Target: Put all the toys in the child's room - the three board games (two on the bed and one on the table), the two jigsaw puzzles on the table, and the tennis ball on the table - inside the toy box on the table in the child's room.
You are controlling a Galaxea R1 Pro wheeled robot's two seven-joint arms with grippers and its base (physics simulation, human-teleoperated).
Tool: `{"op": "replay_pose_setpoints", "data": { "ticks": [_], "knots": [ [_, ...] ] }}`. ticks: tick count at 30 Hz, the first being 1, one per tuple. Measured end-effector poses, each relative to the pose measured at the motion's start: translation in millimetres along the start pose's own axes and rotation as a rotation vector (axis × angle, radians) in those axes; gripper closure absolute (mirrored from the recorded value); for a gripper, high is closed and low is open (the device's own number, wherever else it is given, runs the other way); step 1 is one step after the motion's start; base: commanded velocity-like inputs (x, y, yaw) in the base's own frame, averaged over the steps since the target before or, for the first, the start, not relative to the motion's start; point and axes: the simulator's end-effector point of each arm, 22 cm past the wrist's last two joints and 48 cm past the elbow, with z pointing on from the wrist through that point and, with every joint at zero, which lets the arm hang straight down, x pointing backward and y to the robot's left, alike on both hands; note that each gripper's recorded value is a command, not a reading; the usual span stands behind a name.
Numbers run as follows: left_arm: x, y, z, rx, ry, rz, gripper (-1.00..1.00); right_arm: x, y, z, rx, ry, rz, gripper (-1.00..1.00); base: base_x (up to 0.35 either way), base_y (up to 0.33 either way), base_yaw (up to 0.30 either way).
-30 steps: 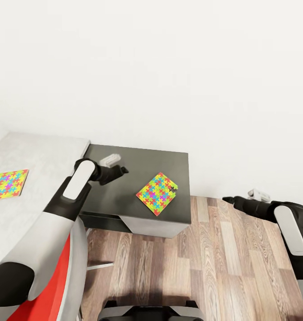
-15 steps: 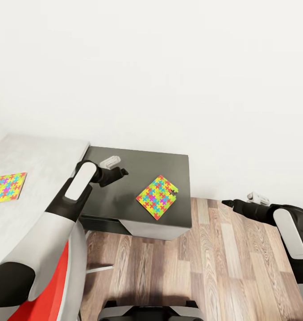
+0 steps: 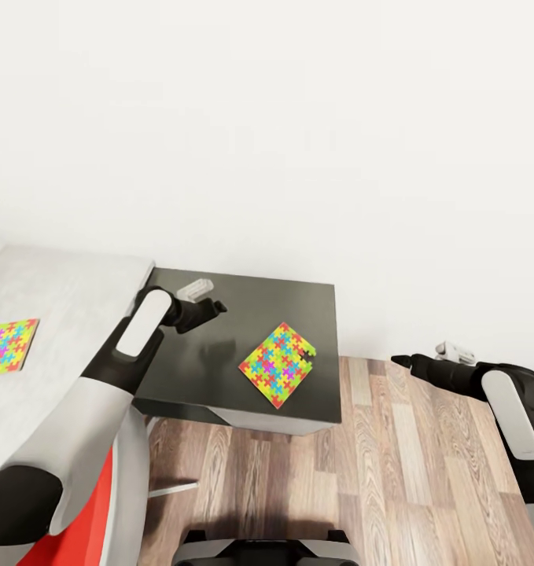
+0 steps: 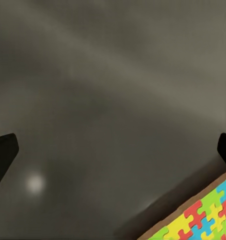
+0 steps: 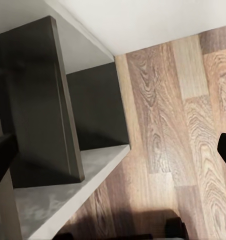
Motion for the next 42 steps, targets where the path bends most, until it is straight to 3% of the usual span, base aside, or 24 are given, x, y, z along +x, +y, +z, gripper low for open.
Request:
{"op": "replay_pose_setpoints", "data": {
  "ticks": [11,24,42],
  "knots": [
    [31,2,10.9,0.000,0.049,-0.012,-1.00,7,-3,1.0,0.006,0.012,0.002,-1.00,0.012,0.000,0.000],
    [92,-27,24.2,0.044,0.144,-0.028,-1.00,13,-5,1.9,0.007,0.022,0.005,-1.00,0.001,0.000,0.000],
    [110,-22,34.2,0.024,0.176,-0.054,-1.00,17,-9,1.7,0.010,0.031,0.006,-1.00,0.000,0.000,0.000]
  ]
}}
